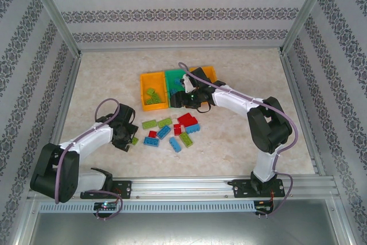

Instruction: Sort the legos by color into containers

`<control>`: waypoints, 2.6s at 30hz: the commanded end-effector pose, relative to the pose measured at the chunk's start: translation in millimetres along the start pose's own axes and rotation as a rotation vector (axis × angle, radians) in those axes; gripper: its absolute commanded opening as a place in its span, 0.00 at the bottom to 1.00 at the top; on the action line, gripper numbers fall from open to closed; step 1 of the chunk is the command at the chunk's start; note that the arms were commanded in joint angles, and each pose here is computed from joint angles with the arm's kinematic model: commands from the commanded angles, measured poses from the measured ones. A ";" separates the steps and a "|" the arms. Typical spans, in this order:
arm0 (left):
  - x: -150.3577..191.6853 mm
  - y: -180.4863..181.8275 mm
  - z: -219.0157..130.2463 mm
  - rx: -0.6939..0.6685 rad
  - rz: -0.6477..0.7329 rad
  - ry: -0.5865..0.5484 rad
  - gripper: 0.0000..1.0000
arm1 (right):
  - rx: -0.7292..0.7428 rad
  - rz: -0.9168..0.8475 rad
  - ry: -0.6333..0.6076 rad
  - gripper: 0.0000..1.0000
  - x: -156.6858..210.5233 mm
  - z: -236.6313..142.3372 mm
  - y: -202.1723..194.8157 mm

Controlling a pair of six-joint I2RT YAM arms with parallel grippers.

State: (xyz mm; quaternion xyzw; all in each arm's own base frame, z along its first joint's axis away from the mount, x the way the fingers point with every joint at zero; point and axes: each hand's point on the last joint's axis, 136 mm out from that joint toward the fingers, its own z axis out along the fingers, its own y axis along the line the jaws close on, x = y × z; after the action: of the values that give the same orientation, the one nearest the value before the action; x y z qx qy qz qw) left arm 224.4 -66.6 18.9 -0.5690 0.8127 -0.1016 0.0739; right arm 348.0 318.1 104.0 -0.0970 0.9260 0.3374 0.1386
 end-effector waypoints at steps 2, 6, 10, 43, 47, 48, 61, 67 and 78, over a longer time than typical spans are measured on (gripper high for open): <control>0.8 3.7 10.2 -0.041 0.030 0.022 0.65 | 0.013 0.007 -0.006 0.67 0.8 -1.9 -5.7; 5.4 13.3 19.2 -0.087 0.040 0.063 0.59 | 0.015 0.019 -0.006 0.68 3.4 -0.7 -9.7; 5.6 25.0 23.1 -0.165 0.071 0.078 0.56 | 0.019 0.021 -0.006 0.68 5.9 -0.4 -12.5; -31.3 -77.1 -52.2 0.100 0.271 -0.108 0.41 | 0.075 -0.058 -0.020 0.68 38.7 -26.4 -19.2; -34.9 -119.4 -73.4 0.187 0.384 -0.141 0.41 | 0.094 -0.101 -0.008 0.68 53.5 -31.8 -19.2; -34.8 -131.5 -78.6 0.210 0.419 -0.145 0.42 | 0.102 -0.117 0.004 0.68 60.1 -31.8 -19.6; 4.2 -235.2 -73.4 0.336 0.772 -0.061 0.36 | 0.271 -0.270 0.129 0.69 124.8 -23.9 -30.2; 14.3 -251.6 -52.6 0.303 0.847 -0.019 0.38 | 0.291 -0.290 0.179 0.70 146.2 -18.6 -29.0; 16.0 -255.8 -49.1 0.313 0.838 -0.020 0.59 | 0.365 -0.318 0.262 0.70 164.9 -3.5 -38.5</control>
State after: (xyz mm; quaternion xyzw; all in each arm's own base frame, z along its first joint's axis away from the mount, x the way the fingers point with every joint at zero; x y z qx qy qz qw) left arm 442.4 -158.8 121.1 -0.1855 0.9466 -0.1764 0.1958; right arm 204.3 276.6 36.7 -0.2527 0.9511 0.1520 0.0921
